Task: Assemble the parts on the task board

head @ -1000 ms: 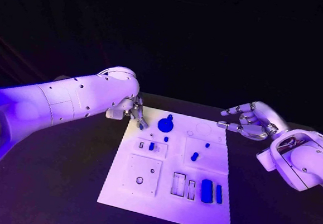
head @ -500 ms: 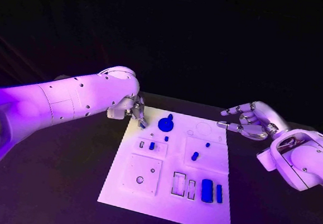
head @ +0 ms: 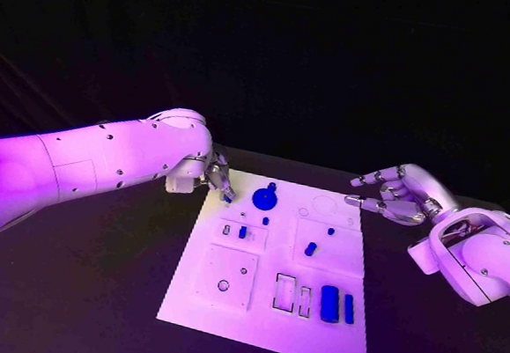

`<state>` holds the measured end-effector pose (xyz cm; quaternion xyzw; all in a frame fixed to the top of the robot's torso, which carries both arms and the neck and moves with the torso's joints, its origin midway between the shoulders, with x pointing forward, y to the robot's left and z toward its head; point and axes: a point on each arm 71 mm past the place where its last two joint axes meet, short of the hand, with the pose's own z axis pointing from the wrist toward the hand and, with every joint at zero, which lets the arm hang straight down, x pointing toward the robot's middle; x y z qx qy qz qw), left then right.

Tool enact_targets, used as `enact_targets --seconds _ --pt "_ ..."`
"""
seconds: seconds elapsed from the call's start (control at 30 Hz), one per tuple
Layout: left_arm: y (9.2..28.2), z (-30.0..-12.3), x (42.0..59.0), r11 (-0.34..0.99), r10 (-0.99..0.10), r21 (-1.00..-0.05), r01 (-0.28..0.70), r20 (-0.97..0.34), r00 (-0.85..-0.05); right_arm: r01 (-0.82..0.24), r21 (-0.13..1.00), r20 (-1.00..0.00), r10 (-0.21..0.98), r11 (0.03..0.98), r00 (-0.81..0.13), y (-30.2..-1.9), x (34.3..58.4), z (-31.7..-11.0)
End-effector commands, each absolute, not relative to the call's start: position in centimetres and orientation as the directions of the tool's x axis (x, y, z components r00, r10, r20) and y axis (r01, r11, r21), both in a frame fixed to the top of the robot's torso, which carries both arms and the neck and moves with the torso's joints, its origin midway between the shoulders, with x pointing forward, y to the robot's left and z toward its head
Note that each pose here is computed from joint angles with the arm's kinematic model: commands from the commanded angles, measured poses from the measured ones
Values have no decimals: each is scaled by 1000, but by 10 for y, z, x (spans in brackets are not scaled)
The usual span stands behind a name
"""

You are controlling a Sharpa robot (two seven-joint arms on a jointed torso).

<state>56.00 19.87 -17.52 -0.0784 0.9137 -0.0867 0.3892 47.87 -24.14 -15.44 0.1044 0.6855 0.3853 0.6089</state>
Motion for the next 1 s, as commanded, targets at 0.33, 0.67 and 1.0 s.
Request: enact_targets --seconds 0.33,0.67,1.0 --pt "195 -184 521 949 -261 -311 -42 -708 -656 -324 652 -758 600 685 -257 -241 478 -158" --pt "190 -197 507 953 -234 -301 -15 -709 -665 -321 656 -755 601 683 -263 -240 478 -159" --pt "187 -203 501 964 -184 -266 14 -703 -687 -314 658 -753 599 684 -273 -239 478 -161"
